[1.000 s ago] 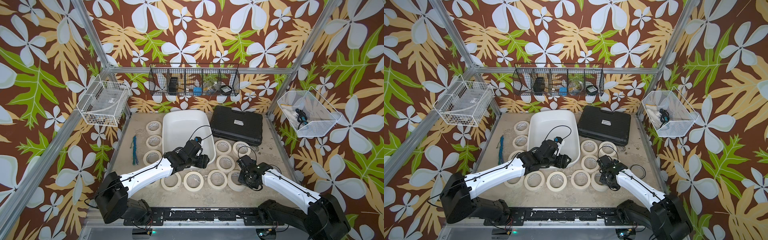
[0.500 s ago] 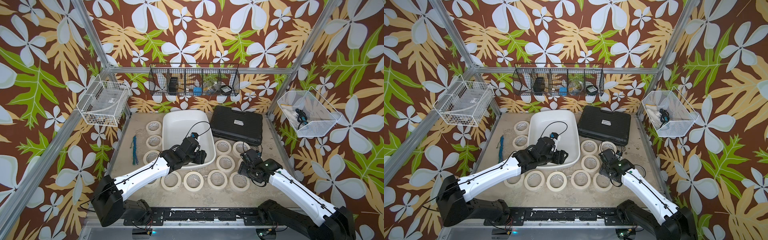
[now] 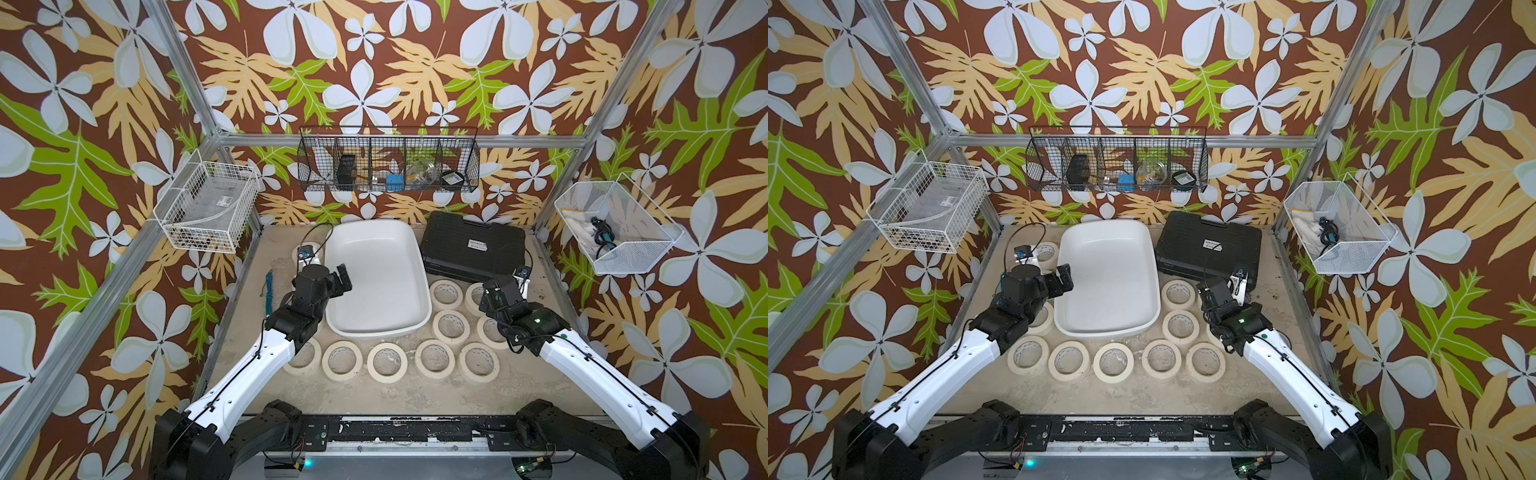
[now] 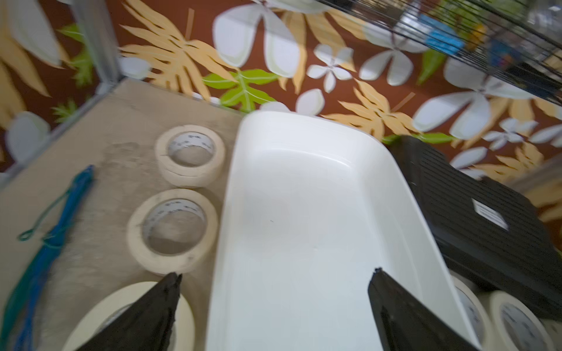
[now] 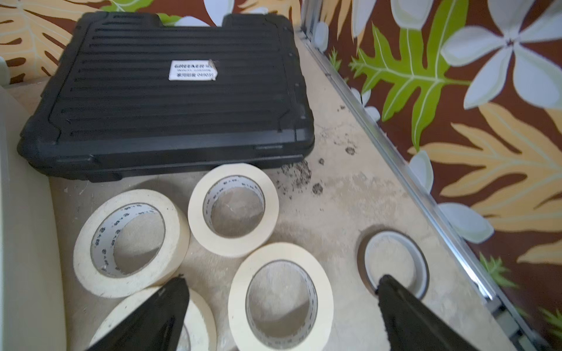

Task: Take out the art tape in the storage box
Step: Reset both arms

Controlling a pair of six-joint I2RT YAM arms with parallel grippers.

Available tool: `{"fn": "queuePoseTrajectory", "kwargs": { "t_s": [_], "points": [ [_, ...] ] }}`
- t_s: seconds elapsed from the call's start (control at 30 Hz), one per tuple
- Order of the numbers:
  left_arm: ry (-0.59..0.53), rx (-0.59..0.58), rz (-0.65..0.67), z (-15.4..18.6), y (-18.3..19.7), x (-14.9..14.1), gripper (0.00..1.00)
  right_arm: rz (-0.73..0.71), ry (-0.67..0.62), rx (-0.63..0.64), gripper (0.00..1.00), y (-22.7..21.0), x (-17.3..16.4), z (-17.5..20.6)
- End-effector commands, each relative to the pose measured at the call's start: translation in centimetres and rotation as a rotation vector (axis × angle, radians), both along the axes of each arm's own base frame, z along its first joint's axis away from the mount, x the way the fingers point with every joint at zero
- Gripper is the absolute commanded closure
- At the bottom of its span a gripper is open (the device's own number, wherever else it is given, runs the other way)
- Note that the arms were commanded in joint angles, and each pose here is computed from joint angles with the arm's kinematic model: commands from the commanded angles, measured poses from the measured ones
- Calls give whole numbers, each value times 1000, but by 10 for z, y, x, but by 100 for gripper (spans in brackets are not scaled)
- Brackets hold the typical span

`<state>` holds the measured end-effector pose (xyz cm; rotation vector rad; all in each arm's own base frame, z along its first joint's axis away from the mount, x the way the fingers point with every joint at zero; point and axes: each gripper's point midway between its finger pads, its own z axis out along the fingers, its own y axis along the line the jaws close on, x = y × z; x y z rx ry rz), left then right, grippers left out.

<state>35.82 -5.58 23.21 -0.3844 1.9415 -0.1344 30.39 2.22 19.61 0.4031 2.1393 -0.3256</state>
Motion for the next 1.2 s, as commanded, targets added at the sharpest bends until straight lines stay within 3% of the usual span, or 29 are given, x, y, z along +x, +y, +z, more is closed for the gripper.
{"fn": "queuePoseTrajectory", "kwargs": {
  "t_s": [0.0, 0.27, 0.47, 0.73, 0.93, 1.03, 1.17],
  "points": [
    [-103, 50, 172, 8, 49, 4, 0, 0, -219, -87, 0, -4, 31, 36],
    [-184, 211, 417, -32, 124, -22, 0, -151, -314, -78, 0, -58, 41, -2],
    [-189, 193, 429, -67, 136, -28, 0, -186, -355, -148, 0, -80, 41, -15],
    [-273, 187, 237, -88, 108, -17, 0, -52, -452, -135, 0, -76, 51, -24],
    [-268, 220, 38, -97, 77, -1, 1, -80, -429, -150, 0, -85, 38, -49],
    [-333, 212, 61, -92, 80, -14, 0, -80, -465, -164, 0, -86, 33, -53],
    [-306, 209, 62, -96, 80, -10, 0, -56, -422, -156, 0, -82, 43, -60]
  ]
}}
